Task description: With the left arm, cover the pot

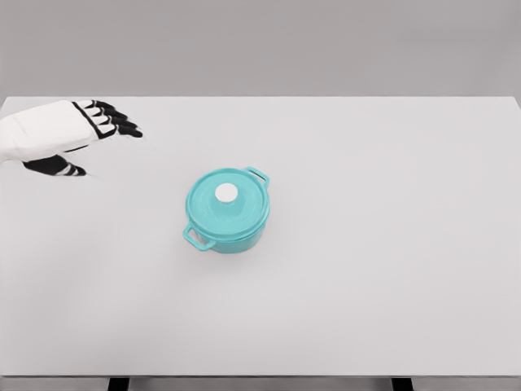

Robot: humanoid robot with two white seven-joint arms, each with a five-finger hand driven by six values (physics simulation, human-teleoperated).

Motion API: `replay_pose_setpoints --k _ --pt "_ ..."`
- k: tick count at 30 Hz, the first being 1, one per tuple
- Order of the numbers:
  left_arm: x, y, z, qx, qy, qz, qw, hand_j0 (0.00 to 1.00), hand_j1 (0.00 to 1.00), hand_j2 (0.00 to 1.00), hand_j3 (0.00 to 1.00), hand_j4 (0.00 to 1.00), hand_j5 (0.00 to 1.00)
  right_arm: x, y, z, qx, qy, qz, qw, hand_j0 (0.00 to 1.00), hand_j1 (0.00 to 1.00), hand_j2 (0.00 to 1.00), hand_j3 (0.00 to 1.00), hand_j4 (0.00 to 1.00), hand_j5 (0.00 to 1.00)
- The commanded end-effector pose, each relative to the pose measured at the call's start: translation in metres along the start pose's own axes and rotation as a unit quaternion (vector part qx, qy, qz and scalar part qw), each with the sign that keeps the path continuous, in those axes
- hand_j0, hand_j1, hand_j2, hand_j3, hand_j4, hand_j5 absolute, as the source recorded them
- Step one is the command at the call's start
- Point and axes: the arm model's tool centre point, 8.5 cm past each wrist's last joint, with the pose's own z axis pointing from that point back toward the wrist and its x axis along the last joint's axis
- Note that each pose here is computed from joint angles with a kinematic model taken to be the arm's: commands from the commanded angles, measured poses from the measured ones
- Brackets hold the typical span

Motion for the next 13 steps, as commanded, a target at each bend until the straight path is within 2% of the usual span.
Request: replay_pose_setpoints --k 1,13 --pt "-0.009 0.001 0.007 0.003 0.016 0.004 0.9999 1.0 1.0 1.0 1.0 1.0 1.0 0.0 0.0 0.0 0.0 0.0 0.0 1.0 1.0 1.0 1.0 1.0 1.0 1.0" --pt "-0.003 -0.017 0.002 -0.01 0.009 0.019 0.9997 1.0 1.0 1.0 1.0 1.0 1.0 0.0 0.0 0.0 0.0 0.0 0.0 1.0 1.0 1.0 1.0 1.0 1.0 1.0"
